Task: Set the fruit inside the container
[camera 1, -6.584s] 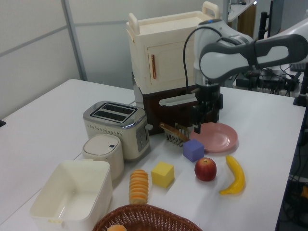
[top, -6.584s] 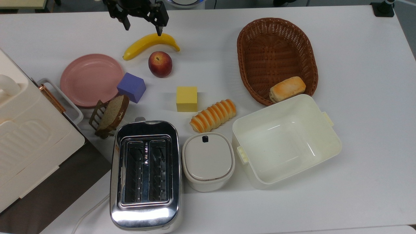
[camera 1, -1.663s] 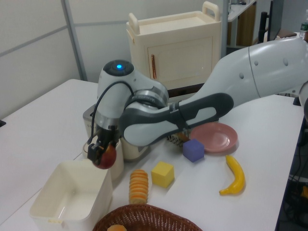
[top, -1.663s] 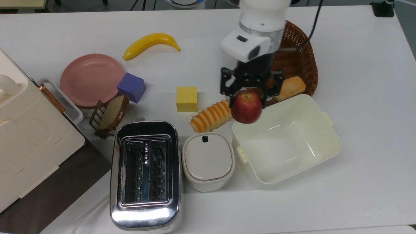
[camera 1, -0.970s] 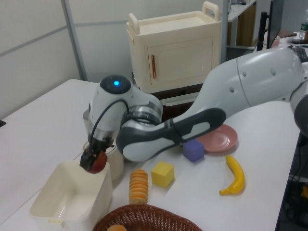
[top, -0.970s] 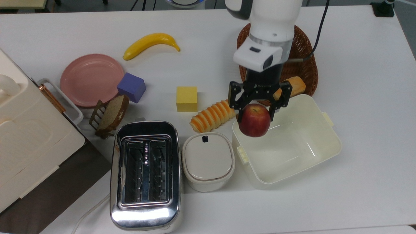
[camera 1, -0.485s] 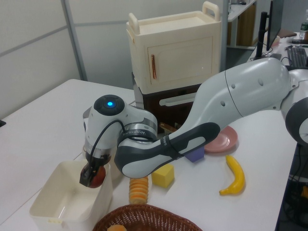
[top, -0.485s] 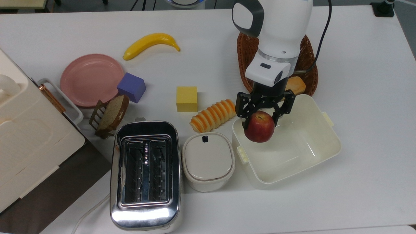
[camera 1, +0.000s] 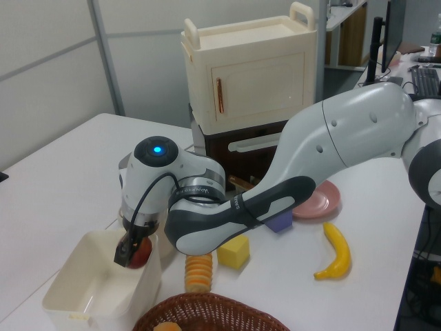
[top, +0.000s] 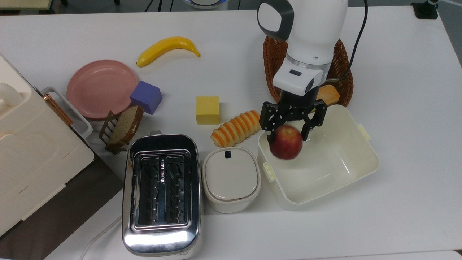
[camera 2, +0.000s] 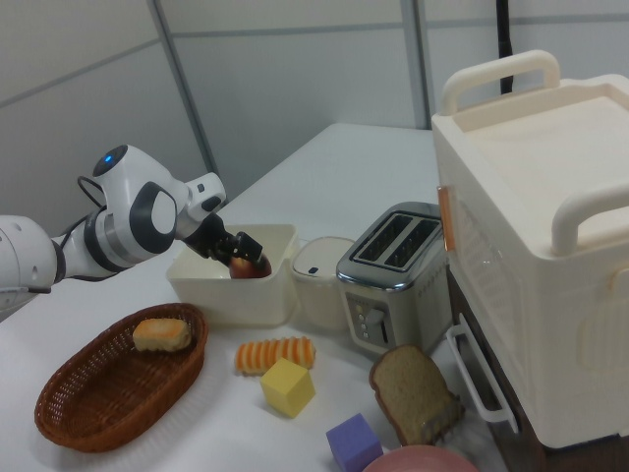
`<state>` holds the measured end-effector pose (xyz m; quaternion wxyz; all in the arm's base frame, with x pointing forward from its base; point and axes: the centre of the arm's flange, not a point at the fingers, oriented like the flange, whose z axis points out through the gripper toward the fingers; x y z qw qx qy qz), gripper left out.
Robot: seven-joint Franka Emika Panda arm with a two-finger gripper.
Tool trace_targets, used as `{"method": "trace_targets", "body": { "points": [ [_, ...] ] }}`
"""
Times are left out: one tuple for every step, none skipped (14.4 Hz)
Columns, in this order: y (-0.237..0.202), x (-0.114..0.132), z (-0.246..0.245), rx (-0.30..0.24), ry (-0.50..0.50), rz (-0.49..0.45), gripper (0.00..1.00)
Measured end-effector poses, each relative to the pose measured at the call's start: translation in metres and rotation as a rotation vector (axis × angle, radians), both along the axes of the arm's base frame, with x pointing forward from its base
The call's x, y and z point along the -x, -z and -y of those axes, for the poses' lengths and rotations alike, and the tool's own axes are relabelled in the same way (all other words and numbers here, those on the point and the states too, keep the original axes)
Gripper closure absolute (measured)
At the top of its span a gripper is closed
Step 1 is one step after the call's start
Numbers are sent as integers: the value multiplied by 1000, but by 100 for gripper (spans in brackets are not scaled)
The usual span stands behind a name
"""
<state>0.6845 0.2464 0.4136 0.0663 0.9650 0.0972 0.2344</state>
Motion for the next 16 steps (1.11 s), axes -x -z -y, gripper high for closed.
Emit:
{"method": "trace_targets", "body": {
  "points": [
    [-1,0,0,0,0,1,8],
    [-1,-1,0,-1,1,2,8],
    [-1,-1,1,-1,1,3,8],
    [-1,-1,1,-1,1,3,8],
    [-2,-1,1,-1,2,3,8],
    [-2,-1,1,-1,2,3,8],
    [-2,-1,1,-2,3,4,8],
    [-3,-2,2,-4,7,6,7],
    [-6,-2,3,-12,21,12,7],
    [-13,-3,9,-22,50,17,7],
    [-26,-3,26,-19,108,4,6],
    [-39,-1,42,-6,152,-14,1],
    [-55,4,60,11,199,-45,0],
    [-72,11,76,14,246,-80,0],
    [-90,21,92,10,294,-122,0],
    [-107,32,106,6,333,-158,0]
  ]
}}
